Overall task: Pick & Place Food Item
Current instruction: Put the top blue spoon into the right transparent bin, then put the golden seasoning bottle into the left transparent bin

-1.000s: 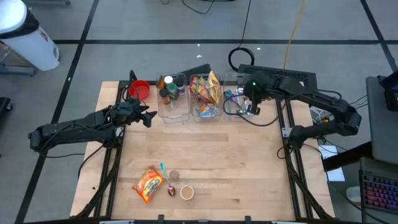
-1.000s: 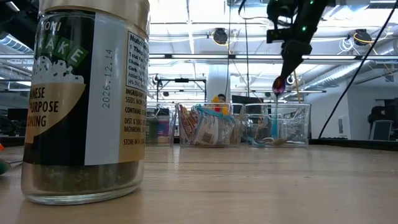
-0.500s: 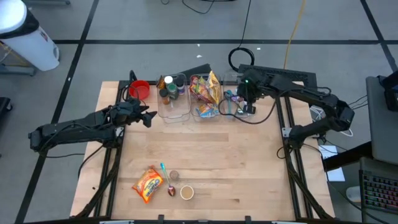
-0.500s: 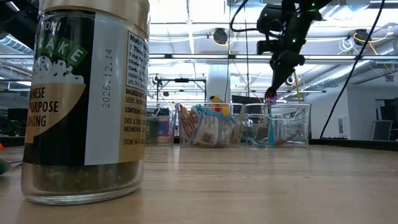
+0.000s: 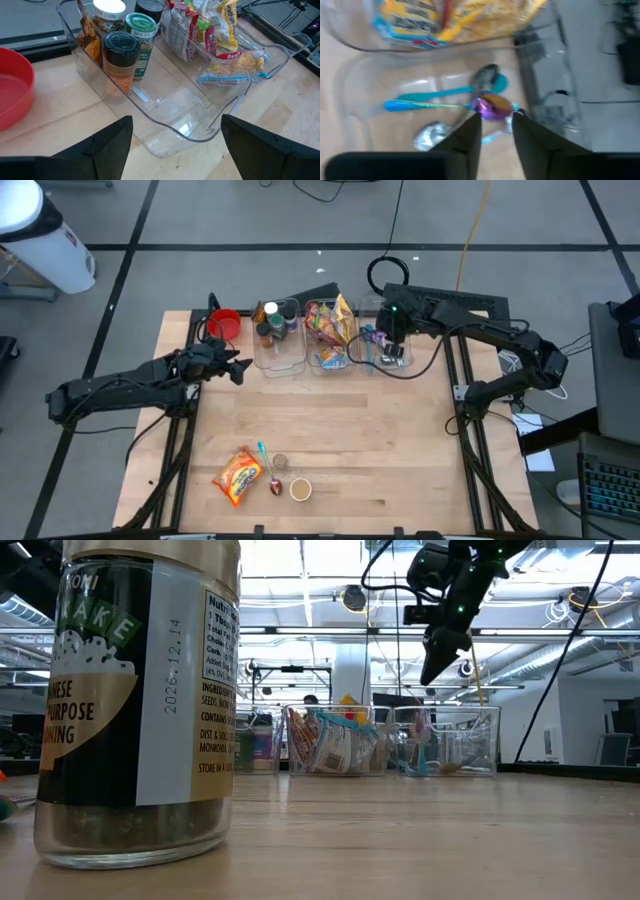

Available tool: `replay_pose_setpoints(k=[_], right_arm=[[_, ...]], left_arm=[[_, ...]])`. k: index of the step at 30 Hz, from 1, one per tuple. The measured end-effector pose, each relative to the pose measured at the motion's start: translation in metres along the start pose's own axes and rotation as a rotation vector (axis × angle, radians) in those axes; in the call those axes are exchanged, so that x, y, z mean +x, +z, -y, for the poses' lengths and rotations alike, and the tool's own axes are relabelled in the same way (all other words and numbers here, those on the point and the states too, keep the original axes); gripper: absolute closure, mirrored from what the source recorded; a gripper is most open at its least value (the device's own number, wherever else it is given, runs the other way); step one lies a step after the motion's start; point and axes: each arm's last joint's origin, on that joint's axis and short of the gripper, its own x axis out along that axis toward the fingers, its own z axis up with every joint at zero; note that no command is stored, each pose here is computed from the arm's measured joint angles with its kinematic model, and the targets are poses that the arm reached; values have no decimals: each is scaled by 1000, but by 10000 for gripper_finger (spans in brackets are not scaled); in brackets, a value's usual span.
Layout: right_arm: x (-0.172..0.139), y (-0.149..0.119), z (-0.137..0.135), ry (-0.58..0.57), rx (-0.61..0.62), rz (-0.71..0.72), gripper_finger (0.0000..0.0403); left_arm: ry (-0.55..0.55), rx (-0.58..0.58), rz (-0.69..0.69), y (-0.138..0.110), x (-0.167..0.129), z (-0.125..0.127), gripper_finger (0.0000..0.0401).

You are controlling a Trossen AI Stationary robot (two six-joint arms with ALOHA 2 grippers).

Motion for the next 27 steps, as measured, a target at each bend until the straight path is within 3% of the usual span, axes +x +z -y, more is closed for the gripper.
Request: replay_pose_setpoints(k=[5, 9, 15, 17, 21, 24, 27], right_arm=[[-1, 3, 4, -168, -28, -32, 223], [-8, 8, 0, -279, -30, -32, 187], [-33, 18, -23, -286, 89, 99, 173], [-46, 20, -36, -194, 172, 173, 172], [-71, 19, -72, 178, 281, 323, 176], [-82, 14, -109, 395, 267, 461, 180], [-84, 6, -146, 521, 226, 631, 180]], left_arm=[[0, 0, 0, 0, 0, 0, 91], [0, 0, 0, 0, 0, 0, 91], [0, 0, 0, 0, 0, 0, 91], [0, 0, 0, 0, 0, 0, 91], [0, 0, 0, 0, 0, 0, 91], [0, 0, 0, 0, 0, 0, 91], [0, 0, -1, 0, 0, 0, 91]])
